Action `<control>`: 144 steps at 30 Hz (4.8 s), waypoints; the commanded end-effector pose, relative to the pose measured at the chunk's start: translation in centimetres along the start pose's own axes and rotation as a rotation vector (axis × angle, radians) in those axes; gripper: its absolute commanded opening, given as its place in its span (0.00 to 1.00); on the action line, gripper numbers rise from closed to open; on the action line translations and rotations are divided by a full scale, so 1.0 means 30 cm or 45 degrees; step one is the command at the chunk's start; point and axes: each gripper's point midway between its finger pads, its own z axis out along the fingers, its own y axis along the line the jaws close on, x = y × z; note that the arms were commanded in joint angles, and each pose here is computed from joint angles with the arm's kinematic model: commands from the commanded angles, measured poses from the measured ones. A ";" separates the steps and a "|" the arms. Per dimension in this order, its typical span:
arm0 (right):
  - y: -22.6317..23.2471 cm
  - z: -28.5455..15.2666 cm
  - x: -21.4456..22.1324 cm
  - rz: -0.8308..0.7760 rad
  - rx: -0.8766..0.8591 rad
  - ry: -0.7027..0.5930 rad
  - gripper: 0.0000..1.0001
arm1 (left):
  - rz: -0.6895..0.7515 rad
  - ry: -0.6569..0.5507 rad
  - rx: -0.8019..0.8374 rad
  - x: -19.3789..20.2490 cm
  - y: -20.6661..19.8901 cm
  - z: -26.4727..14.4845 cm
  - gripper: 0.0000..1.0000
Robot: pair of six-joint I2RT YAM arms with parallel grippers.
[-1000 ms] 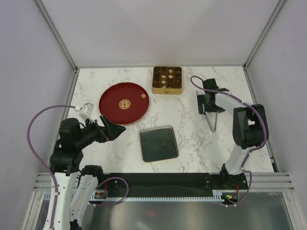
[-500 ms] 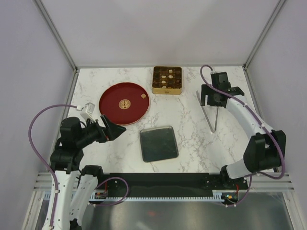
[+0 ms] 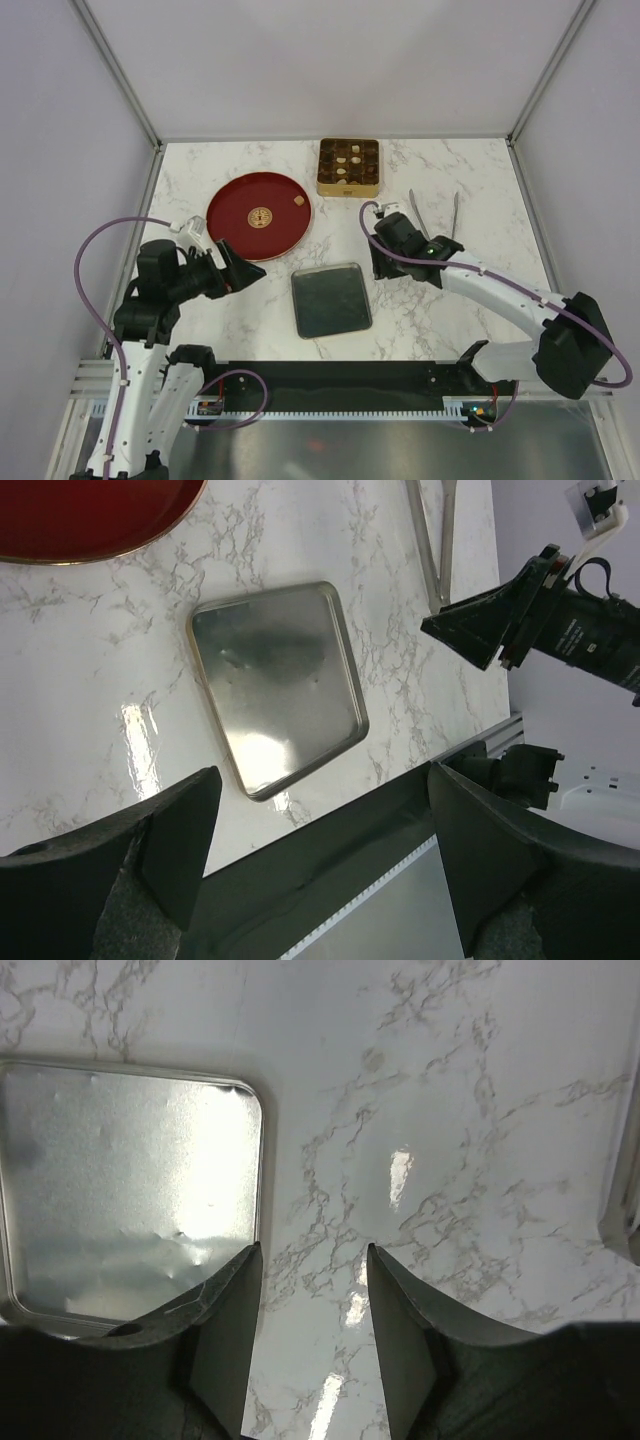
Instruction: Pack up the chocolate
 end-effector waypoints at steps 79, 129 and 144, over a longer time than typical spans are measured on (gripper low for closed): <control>0.171 -0.082 -0.270 0.202 -0.573 -0.209 0.15 | 0.073 0.306 0.214 0.093 -0.235 0.348 0.17; -0.028 -0.179 -0.587 1.082 -0.981 -0.035 0.78 | 1.632 -0.599 -0.355 -0.219 -0.464 0.448 0.02; -0.022 -0.178 -0.454 1.108 -0.959 0.039 0.76 | 1.638 -0.622 -0.462 -0.227 -0.424 0.468 0.02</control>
